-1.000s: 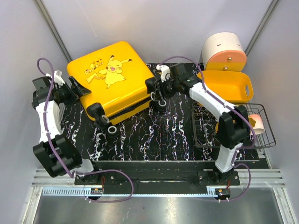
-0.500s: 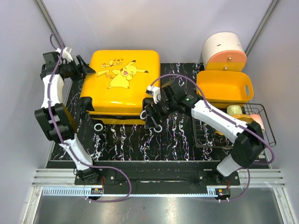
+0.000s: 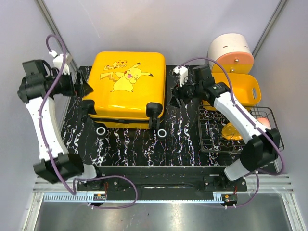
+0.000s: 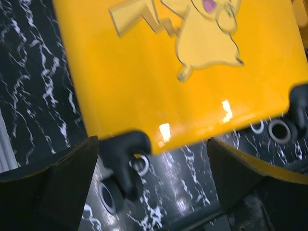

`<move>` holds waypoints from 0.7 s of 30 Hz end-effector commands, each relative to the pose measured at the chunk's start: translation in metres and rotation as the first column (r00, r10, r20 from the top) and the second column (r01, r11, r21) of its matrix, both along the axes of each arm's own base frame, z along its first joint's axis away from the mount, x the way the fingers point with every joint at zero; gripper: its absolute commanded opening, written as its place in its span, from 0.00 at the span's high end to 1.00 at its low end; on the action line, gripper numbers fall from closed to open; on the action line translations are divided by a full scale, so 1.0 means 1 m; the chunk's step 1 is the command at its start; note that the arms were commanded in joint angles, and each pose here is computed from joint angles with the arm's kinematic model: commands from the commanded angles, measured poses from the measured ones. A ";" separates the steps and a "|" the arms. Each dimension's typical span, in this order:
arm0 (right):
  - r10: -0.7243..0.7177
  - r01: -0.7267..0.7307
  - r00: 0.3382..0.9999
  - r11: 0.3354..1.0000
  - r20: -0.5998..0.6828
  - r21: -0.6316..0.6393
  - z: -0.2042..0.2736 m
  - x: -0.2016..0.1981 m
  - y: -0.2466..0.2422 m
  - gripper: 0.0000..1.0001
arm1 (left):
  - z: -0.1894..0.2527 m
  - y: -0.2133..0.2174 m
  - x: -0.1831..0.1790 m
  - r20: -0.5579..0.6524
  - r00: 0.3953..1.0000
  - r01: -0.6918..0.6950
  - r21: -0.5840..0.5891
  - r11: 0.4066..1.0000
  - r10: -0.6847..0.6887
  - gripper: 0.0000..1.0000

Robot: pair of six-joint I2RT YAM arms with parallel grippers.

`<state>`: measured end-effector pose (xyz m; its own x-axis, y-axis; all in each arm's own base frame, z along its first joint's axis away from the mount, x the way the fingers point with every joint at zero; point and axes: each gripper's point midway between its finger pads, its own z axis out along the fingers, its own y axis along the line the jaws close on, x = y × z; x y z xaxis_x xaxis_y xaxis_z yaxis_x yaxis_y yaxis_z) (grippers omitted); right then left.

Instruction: Open, take out, and arrange the luggage

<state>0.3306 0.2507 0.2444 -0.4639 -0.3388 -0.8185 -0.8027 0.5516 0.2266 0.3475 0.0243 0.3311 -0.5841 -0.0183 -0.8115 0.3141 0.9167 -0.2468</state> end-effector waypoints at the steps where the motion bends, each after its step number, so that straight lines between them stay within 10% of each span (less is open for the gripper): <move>1: 0.054 -0.039 0.993 0.990 0.106 -0.134 -0.035 0.025 -0.004 0.36 | -0.041 -0.015 -0.059 -0.140 0.990 0.037 0.015 0.999 -0.035 0.01; 9: 0.217 -0.219 0.975 0.975 0.048 0.040 -0.075 0.008 0.054 0.51 | -0.078 -0.022 -0.067 -0.234 0.972 -0.012 -0.075 0.997 -0.006 0.03; 21: 0.299 -0.320 0.945 0.930 0.135 0.179 -0.040 -0.028 0.164 0.52 | -0.074 0.020 0.026 -0.251 0.967 -0.041 -0.027 0.999 0.033 0.08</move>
